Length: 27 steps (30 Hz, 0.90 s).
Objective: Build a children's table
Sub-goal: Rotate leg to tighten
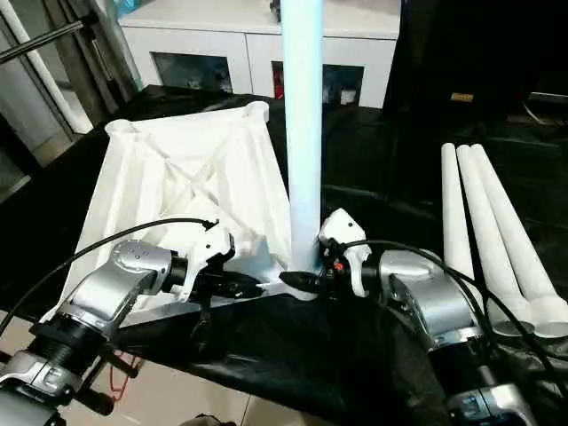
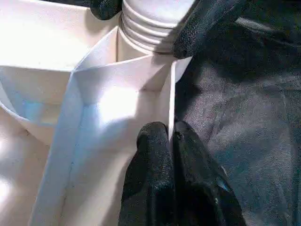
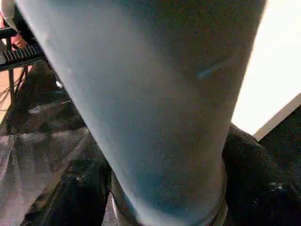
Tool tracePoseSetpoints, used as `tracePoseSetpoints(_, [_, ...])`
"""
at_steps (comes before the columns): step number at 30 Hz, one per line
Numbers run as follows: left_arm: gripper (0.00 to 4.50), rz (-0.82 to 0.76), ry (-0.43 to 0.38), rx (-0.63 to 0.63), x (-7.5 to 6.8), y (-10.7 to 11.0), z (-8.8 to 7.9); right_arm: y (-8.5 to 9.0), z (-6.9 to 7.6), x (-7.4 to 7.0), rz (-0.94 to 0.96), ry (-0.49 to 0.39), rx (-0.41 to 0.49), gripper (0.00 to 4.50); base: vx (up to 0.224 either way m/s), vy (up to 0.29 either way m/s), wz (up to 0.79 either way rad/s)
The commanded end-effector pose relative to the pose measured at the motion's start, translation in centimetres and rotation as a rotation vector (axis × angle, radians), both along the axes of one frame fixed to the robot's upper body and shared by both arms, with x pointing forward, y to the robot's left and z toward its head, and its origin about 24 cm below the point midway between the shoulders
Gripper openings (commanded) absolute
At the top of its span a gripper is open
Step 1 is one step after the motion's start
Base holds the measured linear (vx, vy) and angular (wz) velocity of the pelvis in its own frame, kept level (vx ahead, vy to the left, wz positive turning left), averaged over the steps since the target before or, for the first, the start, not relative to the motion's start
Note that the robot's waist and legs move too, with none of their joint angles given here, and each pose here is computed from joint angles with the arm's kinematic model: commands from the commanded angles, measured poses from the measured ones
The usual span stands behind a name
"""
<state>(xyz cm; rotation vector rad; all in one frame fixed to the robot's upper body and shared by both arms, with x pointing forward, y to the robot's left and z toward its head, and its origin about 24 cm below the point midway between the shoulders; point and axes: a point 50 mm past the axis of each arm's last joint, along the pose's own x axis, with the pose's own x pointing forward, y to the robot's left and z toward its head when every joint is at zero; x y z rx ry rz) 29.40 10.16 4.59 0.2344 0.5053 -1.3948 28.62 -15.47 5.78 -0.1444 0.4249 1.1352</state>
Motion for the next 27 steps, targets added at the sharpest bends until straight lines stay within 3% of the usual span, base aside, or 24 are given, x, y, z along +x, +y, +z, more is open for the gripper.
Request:
tracePoseSetpoints(1, [0.00, -0.046, -0.012, -0.042, -0.2, -1.1, 0.7, 1.3, -0.3, -0.6, 0.050, 0.029, 0.032, 2.75, 0.000, 0.000, 0.00])
tracePoseSetpoints(10, [0.00, 0.294, -0.061, -0.057, 3.1, -3.7, 1.1, 3.0, -3.2, 2.0, -0.376, 0.058, 0.001, 2.74, 0.000, 0.000, 0.00])
tracePoseSetpoints(14, [0.00, 0.388, -0.084, -0.062, 4.0, -5.8, 1.5, 4.5, -4.6, 3.4, -0.607, 0.083, -0.074, 2.74, 0.000, 0.000, 0.00])
tracePoseSetpoints(15, [0.00, 0.388, -0.084, -0.062, 4.0, -5.8, 1.5, 4.5, -4.6, 3.4, -0.607, 0.083, -0.074, 2.74, 0.000, 0.000, 0.00])
tracePoseSetpoints(16, [0.00, 0.397, -0.087, -0.061, 4.0, -6.0, 1.6, 4.8, -4.7, 3.5, -0.625, 0.078, -0.083, 3.30, 0.000, 0.000, 0.00])
tracePoseSetpoints(17, [0.00, 0.389, -0.088, -0.065, 3.9, -6.2, 1.6, 5.2, -4.8, 3.6, -0.632, 0.086, -0.067, 3.44, 0.000, 0.000, 0.00])
tracePoseSetpoints(20, [0.00, 0.349, -0.088, -0.070, 3.5, -6.1, 1.4, 5.6, -4.2, 3.6, -0.595, 0.105, 0.008, 3.50, 0.000, 0.000, 0.00])
tracePoseSetpoints(23, [0.00, 0.286, -0.088, -0.076, 2.9, -5.5, 1.2, 5.4, -3.4, 3.8, -0.545, 0.047, 0.011, 3.91, 0.000, 0.000, 0.00])
tracePoseSetpoints(27, [0.00, 0.239, -0.081, -0.076, 2.5, -5.0, 1.1, 5.0, -2.7, 3.6, -0.455, -0.002, 0.012, 4.00, 0.000, 0.000, 0.00])
